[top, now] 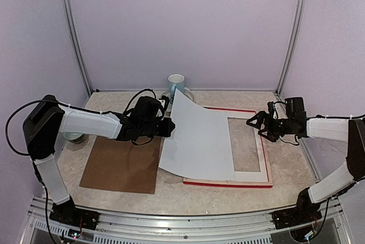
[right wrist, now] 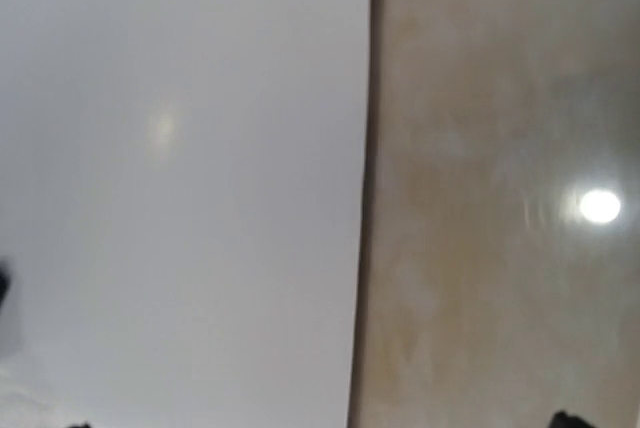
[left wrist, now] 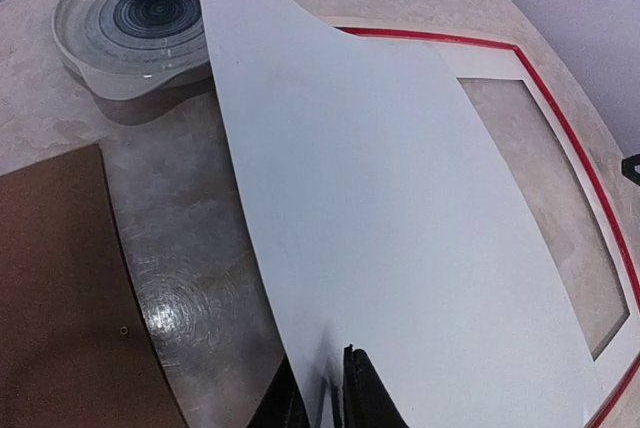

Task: Put the photo into the frame
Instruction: Turn over the photo, then place the photo in the frame body.

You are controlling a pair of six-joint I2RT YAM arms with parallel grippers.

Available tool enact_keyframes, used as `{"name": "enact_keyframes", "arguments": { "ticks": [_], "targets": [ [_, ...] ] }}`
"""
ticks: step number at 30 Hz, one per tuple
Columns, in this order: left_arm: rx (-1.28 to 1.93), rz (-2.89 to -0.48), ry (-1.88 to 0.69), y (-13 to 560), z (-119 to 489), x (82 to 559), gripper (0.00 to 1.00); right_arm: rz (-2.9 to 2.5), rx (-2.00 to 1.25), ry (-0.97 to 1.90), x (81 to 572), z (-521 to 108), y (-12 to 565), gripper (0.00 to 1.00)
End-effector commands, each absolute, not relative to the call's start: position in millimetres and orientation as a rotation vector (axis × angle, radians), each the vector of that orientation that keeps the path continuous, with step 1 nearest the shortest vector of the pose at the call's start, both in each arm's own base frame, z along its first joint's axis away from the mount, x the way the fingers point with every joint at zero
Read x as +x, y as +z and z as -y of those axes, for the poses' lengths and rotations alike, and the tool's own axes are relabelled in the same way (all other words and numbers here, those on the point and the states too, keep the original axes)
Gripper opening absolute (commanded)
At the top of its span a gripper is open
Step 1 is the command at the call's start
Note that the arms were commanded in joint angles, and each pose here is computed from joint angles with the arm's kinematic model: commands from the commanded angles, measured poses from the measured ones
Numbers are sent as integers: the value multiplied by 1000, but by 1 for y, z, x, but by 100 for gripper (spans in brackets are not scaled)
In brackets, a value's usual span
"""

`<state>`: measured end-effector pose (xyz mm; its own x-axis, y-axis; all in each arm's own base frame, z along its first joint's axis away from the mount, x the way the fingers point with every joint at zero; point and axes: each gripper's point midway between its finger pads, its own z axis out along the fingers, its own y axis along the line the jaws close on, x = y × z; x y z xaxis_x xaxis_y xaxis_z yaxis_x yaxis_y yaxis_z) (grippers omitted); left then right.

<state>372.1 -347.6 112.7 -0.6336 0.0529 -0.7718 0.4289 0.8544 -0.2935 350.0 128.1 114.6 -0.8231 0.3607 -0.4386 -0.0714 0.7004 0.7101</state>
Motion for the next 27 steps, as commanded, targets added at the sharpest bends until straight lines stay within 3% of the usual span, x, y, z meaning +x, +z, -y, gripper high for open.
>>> {"name": "enact_keyframes", "arguments": {
  "ticks": [1,11,27],
  "targets": [
    [337,-2187,-610,122,353,378,15,-2368,230,910,356,-114,116,99],
    [342,-2186,-617,123,355,380,15,-2369,396,663,362,-71,109,99],
    [362,-2198,-661,118,370,385,18,-2458,354,648,361,-72,84,99]
  ]
}}
